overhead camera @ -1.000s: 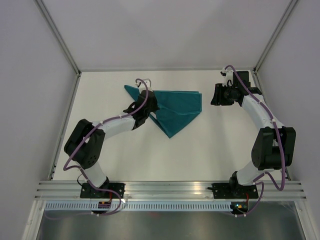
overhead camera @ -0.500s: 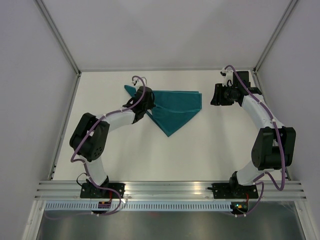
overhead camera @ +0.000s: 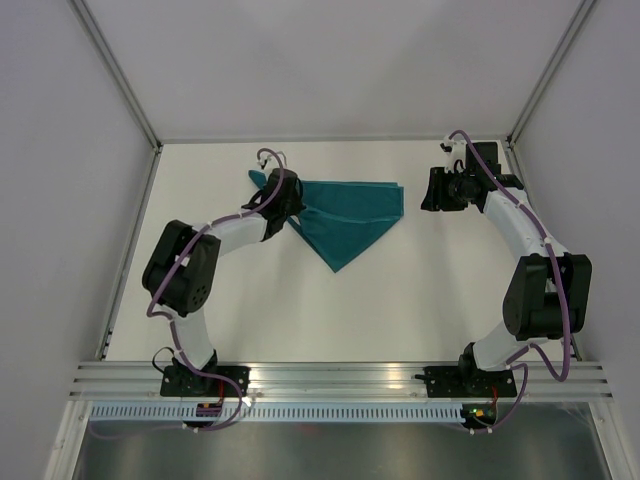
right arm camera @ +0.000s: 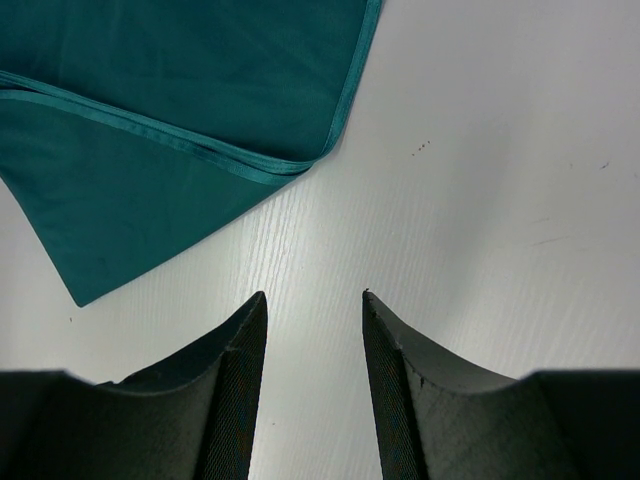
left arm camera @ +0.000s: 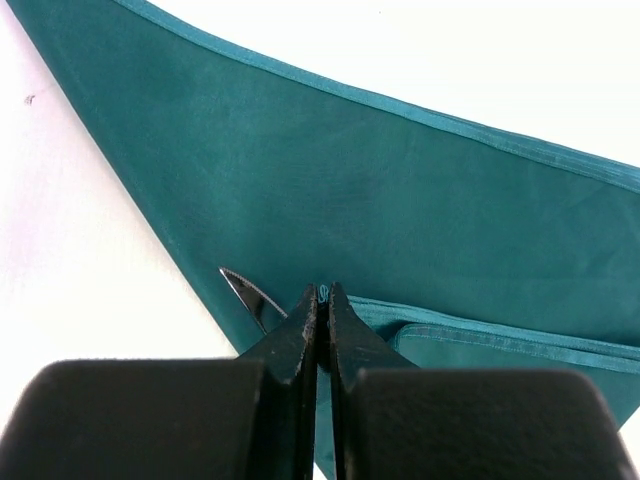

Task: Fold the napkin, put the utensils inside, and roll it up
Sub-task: Fold the napkin at the center of the board.

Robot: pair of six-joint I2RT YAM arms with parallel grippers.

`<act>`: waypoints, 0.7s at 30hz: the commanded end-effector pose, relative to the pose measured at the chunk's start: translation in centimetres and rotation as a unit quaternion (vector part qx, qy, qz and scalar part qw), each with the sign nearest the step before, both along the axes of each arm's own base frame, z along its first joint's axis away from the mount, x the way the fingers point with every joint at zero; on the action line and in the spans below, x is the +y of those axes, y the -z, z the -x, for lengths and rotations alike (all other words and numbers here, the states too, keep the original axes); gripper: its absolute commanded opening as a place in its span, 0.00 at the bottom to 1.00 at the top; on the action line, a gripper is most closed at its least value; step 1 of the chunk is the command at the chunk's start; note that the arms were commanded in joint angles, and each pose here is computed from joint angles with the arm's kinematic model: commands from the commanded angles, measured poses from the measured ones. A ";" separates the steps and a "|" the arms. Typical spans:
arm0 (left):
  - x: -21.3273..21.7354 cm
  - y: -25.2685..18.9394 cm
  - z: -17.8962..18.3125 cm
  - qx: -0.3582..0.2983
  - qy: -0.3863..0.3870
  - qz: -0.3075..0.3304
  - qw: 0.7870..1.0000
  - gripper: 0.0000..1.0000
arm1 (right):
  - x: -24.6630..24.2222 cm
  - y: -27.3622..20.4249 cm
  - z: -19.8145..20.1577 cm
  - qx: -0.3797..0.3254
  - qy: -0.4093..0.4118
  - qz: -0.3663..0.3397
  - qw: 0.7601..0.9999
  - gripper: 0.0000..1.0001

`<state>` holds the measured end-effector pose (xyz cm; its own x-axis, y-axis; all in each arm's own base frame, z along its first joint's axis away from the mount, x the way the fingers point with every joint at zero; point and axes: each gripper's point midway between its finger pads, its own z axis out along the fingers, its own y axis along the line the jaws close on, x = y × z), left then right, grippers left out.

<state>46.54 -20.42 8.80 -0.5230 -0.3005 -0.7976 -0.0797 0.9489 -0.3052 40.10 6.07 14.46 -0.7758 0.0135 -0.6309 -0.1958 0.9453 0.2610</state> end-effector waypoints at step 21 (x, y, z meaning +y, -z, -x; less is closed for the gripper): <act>0.6 1.3 -2.8 0.018 -0.009 0.045 0.999 0.10 | 0.2 0.2 0.2 0.001 -0.010 -0.004 1.000 0.49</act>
